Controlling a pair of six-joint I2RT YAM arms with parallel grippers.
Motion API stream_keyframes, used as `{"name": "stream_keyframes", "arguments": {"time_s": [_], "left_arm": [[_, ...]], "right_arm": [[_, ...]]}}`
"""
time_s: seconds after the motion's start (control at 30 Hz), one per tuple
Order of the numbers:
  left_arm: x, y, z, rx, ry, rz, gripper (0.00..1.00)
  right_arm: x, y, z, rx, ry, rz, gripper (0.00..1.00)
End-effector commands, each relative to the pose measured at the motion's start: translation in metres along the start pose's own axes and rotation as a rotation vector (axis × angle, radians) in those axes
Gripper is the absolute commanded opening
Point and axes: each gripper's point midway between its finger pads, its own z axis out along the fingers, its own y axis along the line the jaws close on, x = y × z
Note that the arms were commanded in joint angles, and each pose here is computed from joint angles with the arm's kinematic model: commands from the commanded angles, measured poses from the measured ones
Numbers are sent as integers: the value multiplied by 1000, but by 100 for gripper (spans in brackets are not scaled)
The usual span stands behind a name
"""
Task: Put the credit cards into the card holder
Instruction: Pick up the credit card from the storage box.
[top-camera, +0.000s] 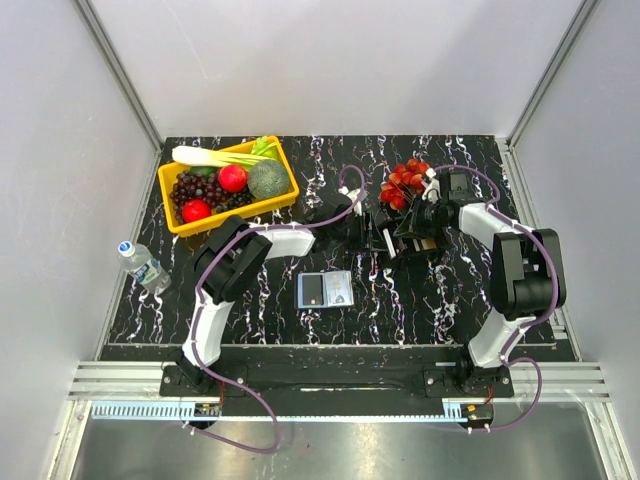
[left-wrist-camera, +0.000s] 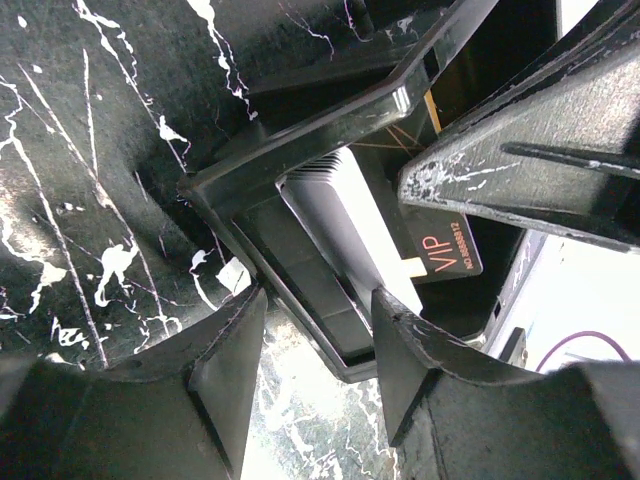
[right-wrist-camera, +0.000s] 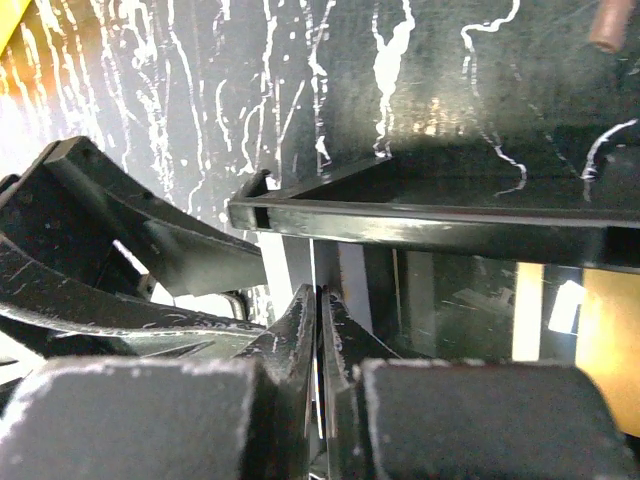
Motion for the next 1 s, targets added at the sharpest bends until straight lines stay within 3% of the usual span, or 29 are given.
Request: {"name": "stream_keyframes", "arguments": {"time_s": [0.0, 0.17, 0.37, 0.67, 0.97], "left_arm": [[-13, -22, 1, 70, -29, 31, 50], [-21, -27, -16, 37, -71, 79, 51], [-31, -30, -49, -44, -137, 166, 57], [-33, -30, -106, -134, -229, 222, 67], [33, 45, -160, -292, -164, 150, 69]], "right_arm": [[-13, 12, -15, 6, -65, -27, 8], [-36, 12, -44, 108, -202, -75, 0], [-52, 26, -83, 154, -327, -134, 0], [-28, 64, -87, -3, -294, -100, 0], [42, 112, -31, -118, -164, -108, 0]]}}
